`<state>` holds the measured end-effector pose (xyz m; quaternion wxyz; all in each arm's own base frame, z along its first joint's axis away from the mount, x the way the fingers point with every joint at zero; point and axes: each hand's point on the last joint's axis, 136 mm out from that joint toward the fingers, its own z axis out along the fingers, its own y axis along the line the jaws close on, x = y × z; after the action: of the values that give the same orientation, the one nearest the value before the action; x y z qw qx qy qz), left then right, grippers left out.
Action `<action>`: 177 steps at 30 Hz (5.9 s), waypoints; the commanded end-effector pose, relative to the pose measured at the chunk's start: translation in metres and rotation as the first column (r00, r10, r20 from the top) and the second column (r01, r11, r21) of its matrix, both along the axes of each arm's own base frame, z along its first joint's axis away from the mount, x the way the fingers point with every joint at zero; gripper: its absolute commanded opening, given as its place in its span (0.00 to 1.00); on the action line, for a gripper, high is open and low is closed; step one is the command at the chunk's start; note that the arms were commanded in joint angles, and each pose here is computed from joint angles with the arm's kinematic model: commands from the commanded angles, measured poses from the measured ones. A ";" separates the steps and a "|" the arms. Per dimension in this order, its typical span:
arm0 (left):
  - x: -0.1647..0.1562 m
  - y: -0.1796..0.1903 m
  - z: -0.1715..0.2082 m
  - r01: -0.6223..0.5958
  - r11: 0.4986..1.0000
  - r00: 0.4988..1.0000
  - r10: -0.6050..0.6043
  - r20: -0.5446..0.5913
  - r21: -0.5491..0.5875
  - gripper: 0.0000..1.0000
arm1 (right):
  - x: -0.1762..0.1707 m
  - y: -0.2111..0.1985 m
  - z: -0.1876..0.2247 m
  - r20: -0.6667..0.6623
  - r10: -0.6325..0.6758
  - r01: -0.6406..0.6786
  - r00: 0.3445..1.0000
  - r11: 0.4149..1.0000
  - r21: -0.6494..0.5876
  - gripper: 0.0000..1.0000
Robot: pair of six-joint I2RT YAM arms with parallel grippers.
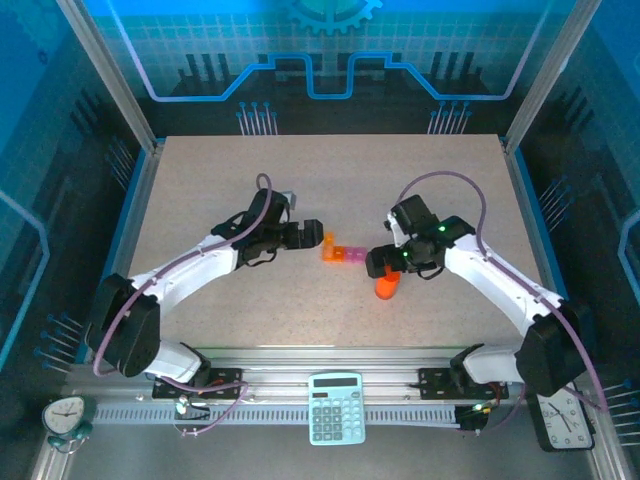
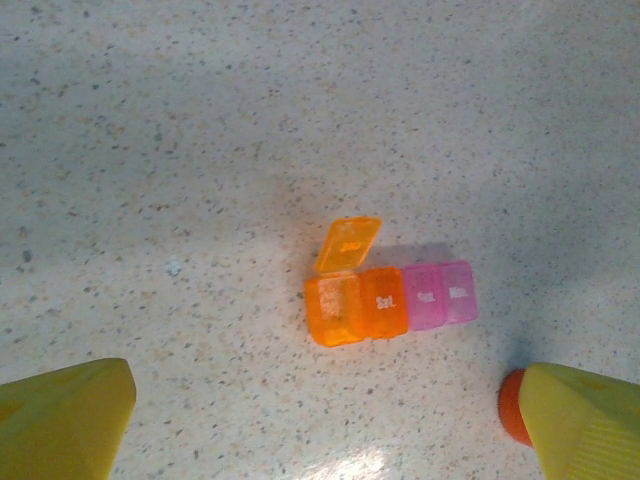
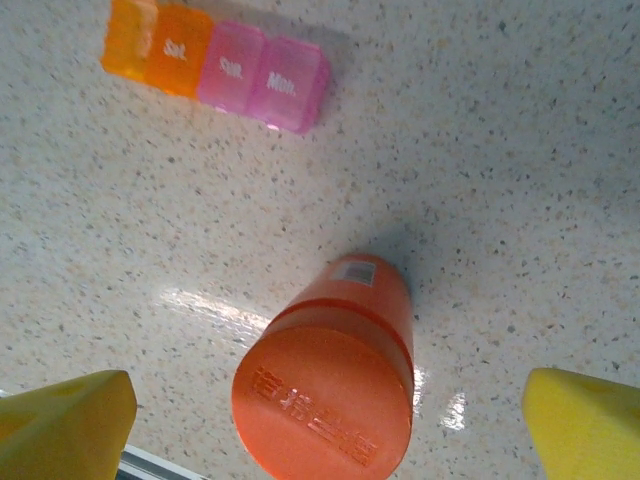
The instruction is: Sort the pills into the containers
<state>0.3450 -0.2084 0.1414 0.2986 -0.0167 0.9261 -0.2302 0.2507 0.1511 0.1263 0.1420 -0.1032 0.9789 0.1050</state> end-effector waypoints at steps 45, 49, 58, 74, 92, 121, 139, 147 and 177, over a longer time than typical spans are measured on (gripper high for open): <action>0.053 -0.011 0.061 0.160 0.985 0.896 -0.174 0.409 0.069 0.99 | 0.096 0.041 0.118 0.123 0.110 -0.121 0.986 0.989 0.085 0.37; 0.064 -0.027 0.069 0.244 0.964 0.808 -0.264 0.526 0.110 0.99 | 0.120 0.048 0.129 0.117 0.137 -0.151 0.984 0.981 0.122 0.37; 0.053 -0.061 0.068 0.470 0.860 0.561 -0.465 0.685 0.199 0.99 | 0.147 0.068 0.125 0.053 0.214 -0.221 0.975 0.945 0.240 0.38; 0.040 -0.076 0.066 0.578 0.796 0.447 -0.495 0.745 0.182 0.99 | 0.122 0.107 0.123 -0.023 0.327 -0.288 0.945 0.863 0.415 0.39; 0.036 -0.081 0.071 0.611 0.775 0.439 -0.499 0.747 0.158 0.75 | 0.108 0.121 0.130 -0.027 0.360 -0.310 0.933 0.836 0.452 0.39; 0.031 -0.086 0.067 0.667 0.739 0.463 -0.508 0.727 0.092 0.56 | 0.098 0.125 0.130 -0.035 0.370 -0.315 0.928 0.833 0.456 0.38; 0.035 -0.080 0.086 0.625 0.780 0.524 -0.444 0.727 0.027 0.35 | 0.106 0.091 0.166 0.068 0.220 -0.223 0.973 0.819 0.528 0.82; 0.037 -0.075 0.103 0.612 0.790 0.556 -0.403 0.727 -0.030 0.32 | 0.124 0.069 0.178 0.151 -0.061 -0.050 0.987 0.766 0.640 0.84; 0.030 -0.080 0.117 0.657 0.751 0.563 -0.431 0.705 -0.066 0.29 | 0.150 0.122 0.166 0.183 -0.106 -0.048 0.977 0.733 0.679 0.76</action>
<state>0.3771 -0.2892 0.2247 0.4758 0.2835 0.7011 -0.4491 0.4022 0.2644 0.2892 0.2745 -0.0263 0.8541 0.4410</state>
